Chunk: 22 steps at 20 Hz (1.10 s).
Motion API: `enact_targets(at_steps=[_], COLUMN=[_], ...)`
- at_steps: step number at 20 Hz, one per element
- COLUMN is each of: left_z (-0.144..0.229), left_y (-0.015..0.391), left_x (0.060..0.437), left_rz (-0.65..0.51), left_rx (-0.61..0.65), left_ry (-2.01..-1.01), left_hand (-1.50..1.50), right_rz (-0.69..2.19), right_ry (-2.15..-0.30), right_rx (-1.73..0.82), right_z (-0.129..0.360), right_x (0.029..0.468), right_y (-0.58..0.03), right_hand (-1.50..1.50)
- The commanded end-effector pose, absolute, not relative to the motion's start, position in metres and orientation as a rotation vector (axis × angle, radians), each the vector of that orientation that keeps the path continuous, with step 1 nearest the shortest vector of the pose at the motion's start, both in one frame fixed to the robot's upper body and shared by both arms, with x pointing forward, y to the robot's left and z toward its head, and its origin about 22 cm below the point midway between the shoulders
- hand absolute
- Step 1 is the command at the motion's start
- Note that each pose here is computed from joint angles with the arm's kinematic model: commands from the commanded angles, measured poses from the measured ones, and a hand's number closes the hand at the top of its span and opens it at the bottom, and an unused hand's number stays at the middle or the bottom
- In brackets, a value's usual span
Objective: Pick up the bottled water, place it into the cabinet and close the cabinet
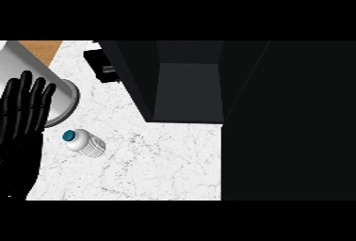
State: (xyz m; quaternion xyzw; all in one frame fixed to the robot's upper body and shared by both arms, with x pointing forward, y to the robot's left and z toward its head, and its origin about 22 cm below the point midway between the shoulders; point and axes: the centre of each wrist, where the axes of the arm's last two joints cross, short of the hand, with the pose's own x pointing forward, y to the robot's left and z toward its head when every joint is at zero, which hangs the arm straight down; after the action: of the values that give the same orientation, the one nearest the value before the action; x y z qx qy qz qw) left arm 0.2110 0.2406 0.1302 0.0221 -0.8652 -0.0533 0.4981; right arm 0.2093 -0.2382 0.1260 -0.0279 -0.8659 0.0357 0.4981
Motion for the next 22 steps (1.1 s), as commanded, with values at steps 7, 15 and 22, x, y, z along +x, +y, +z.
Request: enact_targets(at_steps=[7, 15, 22], left_z=[0.098, 0.140, 0.133], left_y=[0.317, 0.347, 0.344], left_x=[0.192, 0.137, 0.115], left_rz=[0.151, 0.183, 0.203], left_rx=[-0.082, -0.126, -0.085], left_ry=[-1.934, -1.903, -1.875], left_hand=[-1.50, -1.50, -1.50], right_rz=[0.204, 0.251, 0.199], right_ry=[-2.020, -1.991, -2.009], right_rx=[0.145, 0.192, 0.201], right_z=[0.131, 0.153, 0.169], right_x=[0.170, 0.132, 0.122], right_y=[-0.218, -0.211, -0.198], right_hand=[-1.50, -1.50, -1.50])
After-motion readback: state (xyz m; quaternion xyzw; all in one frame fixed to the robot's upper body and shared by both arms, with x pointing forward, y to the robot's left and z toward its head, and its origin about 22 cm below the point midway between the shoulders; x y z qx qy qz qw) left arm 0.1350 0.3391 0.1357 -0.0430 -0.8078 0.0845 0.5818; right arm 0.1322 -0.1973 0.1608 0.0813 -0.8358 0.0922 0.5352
